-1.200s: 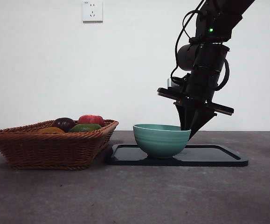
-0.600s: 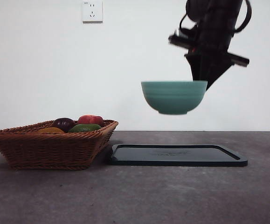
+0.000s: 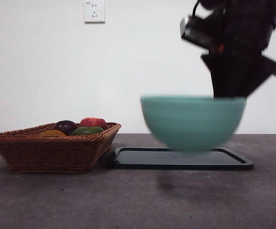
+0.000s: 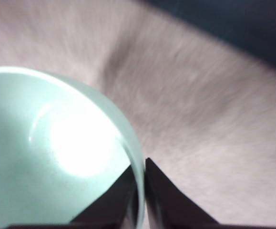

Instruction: Pick up the wifruite, put it on the bowl, pick up the plate, put it on desk

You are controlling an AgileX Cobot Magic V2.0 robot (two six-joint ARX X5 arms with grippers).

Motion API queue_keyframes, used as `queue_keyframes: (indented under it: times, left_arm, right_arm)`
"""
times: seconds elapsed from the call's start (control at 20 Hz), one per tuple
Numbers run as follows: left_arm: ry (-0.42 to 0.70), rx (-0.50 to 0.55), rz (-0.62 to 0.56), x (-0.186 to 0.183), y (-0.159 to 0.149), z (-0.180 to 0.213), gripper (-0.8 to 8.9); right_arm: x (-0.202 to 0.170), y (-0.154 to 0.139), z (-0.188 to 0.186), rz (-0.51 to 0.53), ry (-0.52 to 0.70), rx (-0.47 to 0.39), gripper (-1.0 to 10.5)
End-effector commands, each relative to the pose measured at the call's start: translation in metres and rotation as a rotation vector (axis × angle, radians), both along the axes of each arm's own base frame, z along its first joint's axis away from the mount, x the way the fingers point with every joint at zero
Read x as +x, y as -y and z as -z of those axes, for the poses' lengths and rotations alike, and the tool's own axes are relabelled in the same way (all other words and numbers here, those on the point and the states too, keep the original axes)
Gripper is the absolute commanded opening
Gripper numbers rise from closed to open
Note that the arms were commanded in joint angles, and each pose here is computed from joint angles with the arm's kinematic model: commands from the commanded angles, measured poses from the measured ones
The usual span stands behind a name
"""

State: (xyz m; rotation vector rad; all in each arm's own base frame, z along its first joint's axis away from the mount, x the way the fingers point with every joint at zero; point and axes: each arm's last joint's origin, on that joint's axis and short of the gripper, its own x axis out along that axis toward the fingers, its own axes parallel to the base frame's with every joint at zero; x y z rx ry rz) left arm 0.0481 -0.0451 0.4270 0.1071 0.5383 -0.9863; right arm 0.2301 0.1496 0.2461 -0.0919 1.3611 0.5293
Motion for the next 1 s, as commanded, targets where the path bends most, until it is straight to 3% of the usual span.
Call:
queue_keyframes:
  times: [0.05,0.4,0.85,1.0]
  left_arm:
    - [0.020,-0.012,0.012,0.000,0.000,-0.004,5.94]
    - [0.014,-0.014,0.009,-0.001,0.000,-0.004,5.94]
    - [0.013,-0.014,0.009,-0.001,0.000,-0.004,5.94]
    - [0.013,-0.013,0.009,-0.001,0.000,-0.004,5.94]
  right_arm:
    - [-0.003,-0.010,0.017,0.028,0.001,0.020,0.1]
    - [-0.014,-0.010,0.052,0.069,-0.019,0.028,0.1]
    - [-0.017,-0.008,0.060,0.098,-0.039,0.023,0.2]
    - [-0.016,-0.008,0.060,0.102,-0.032,0.026,2.4]
